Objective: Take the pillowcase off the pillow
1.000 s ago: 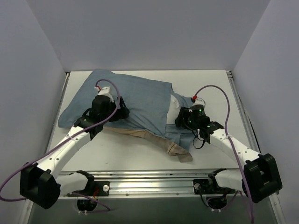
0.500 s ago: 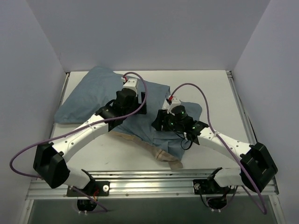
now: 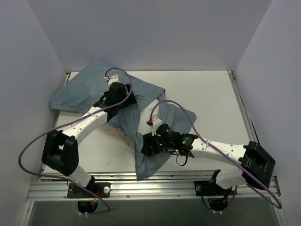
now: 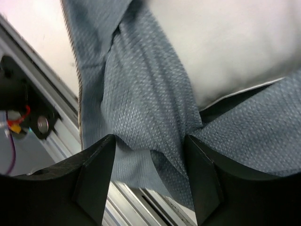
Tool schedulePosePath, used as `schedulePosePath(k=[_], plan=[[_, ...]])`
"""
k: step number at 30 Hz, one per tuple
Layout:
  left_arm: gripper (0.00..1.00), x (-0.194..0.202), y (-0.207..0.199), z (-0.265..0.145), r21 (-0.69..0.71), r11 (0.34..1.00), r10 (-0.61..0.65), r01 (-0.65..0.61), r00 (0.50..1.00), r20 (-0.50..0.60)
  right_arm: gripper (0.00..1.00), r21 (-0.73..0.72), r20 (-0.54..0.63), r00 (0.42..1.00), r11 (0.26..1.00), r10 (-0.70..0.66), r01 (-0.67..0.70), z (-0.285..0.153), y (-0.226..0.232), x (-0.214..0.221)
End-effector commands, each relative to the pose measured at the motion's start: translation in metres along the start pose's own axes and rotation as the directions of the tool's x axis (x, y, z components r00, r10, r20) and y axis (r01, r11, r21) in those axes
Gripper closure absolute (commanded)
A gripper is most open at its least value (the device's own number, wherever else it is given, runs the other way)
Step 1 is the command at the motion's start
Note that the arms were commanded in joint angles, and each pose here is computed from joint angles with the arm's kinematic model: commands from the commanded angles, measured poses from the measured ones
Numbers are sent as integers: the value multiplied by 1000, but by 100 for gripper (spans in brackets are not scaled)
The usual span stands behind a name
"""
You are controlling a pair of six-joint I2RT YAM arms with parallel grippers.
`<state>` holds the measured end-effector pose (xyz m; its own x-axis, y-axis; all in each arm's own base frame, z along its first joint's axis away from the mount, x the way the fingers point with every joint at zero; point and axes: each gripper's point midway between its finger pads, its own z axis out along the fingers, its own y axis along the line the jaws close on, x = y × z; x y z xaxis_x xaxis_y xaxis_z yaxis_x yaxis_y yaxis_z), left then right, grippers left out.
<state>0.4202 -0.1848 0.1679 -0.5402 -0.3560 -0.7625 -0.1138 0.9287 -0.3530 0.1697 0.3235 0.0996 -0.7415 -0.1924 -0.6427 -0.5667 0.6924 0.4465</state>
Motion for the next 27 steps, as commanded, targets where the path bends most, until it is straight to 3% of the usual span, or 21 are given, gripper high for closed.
schedulePosePath(k=[1, 4, 9, 12, 13, 15, 18, 19, 27], plan=[[6, 19, 20, 19, -78, 997, -31, 27, 998, -51, 45, -95, -173, 979, 992, -104, 89, -4, 22, 41], [6, 17, 17, 19, -65, 997, -36, 32, 998, -57, 46, -116, -147, 976, 983, -162, 145, -12, 33, 29], [6, -7, 0, -16, 48, 999, 15, -15, 1000, 7, 43, 114, 35, 993, 988, -112, 107, -33, -8, -33], [6, -16, -17, -48, 145, 984, 97, -106, 993, 65, 37, 317, 194, 980, 948, -39, -25, -60, -60, -79], [6, -13, -29, -58, 191, 964, 173, -187, 981, 90, 33, 369, 235, 972, 927, -22, -69, -69, -78, -89], [6, -15, -49, -80, 263, 925, 245, -275, 959, 143, 32, 417, 276, 961, 901, -4, -116, -75, -98, -101], [6, -3, -76, -106, 290, 842, 409, -455, 889, 208, 31, 416, 324, 944, 887, 59, -198, -73, -128, -115], [6, 1, -77, -108, 283, 818, 455, -501, 864, 215, 32, 357, 352, 933, 911, 76, -208, -68, -124, -125], [6, 38, -101, -119, 273, 703, 616, -657, 754, 229, 33, 268, 386, 914, 934, 122, -237, -41, -137, -146]])
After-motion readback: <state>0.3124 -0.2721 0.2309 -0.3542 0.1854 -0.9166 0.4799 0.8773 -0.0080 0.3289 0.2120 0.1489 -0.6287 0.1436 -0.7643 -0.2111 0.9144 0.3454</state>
